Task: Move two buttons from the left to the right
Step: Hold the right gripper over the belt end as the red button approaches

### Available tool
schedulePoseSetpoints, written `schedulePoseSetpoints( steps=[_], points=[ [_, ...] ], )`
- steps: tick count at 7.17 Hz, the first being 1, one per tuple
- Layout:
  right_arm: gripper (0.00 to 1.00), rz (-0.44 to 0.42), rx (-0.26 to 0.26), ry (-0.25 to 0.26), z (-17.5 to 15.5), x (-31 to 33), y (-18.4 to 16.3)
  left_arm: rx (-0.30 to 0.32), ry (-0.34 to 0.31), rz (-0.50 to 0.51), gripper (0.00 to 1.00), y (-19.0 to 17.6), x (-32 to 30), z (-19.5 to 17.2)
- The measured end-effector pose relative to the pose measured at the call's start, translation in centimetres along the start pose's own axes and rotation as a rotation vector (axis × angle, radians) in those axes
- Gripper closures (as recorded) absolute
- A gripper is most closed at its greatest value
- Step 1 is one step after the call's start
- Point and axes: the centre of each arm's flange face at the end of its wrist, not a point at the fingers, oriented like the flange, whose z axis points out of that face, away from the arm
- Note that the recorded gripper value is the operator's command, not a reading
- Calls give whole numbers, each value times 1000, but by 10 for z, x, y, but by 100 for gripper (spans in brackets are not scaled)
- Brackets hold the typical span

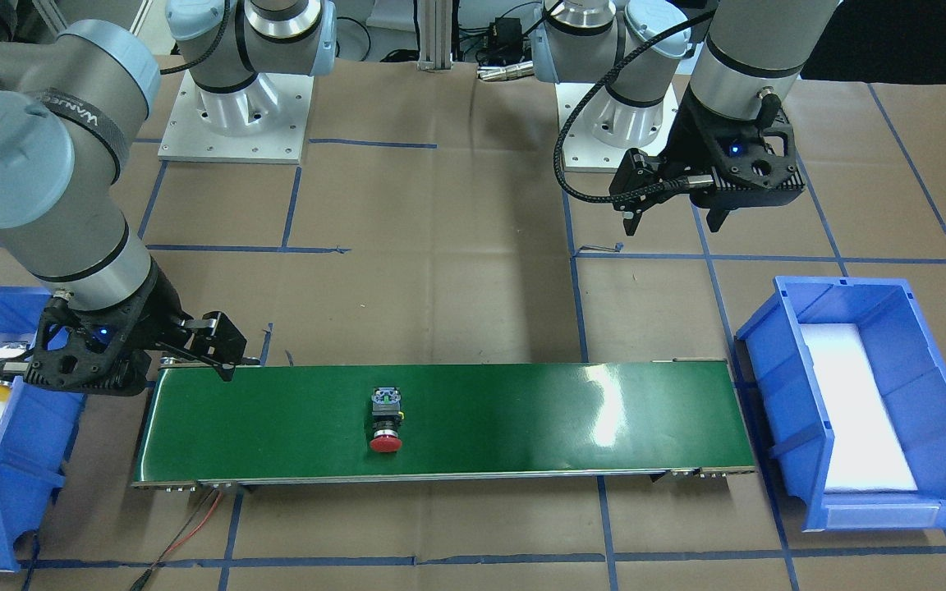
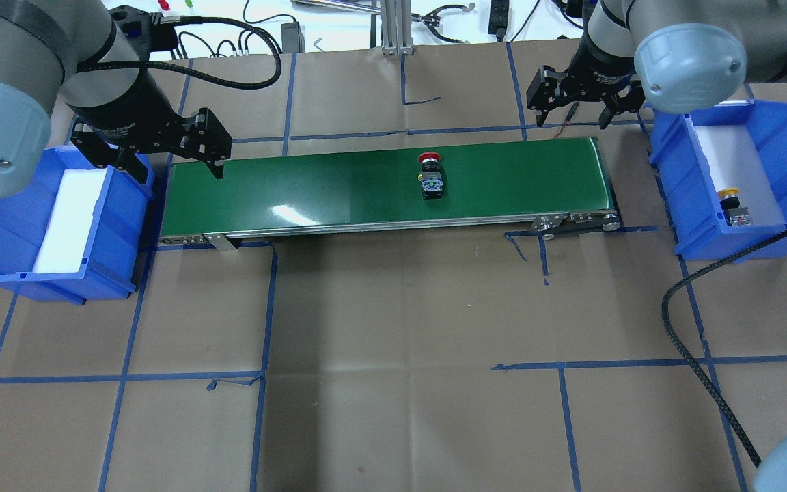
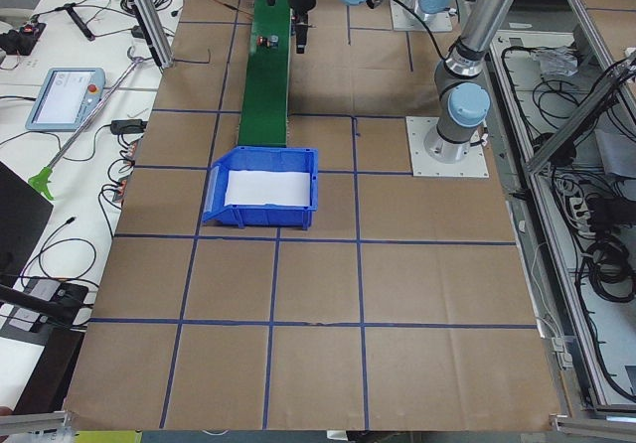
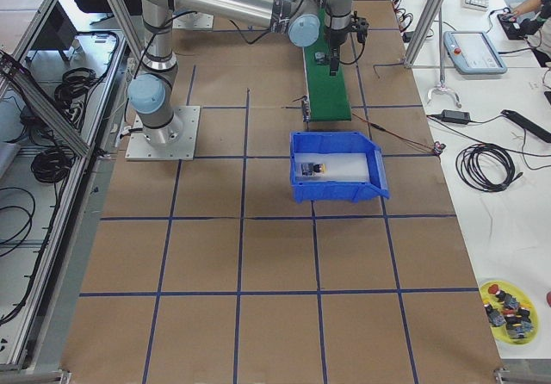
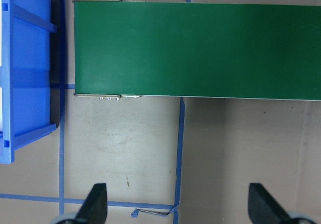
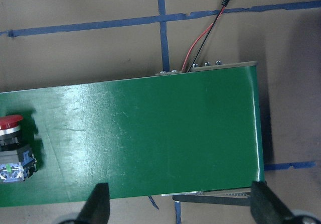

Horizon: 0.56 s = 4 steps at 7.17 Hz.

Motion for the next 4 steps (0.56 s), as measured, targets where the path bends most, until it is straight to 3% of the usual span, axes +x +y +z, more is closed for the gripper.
schedulePoseSetpoints(
  steps=[4],
  points=[
    [1,-8,-6,-27,22,-35,9,1,-1,-1,0,0,-1,-1]
  ],
)
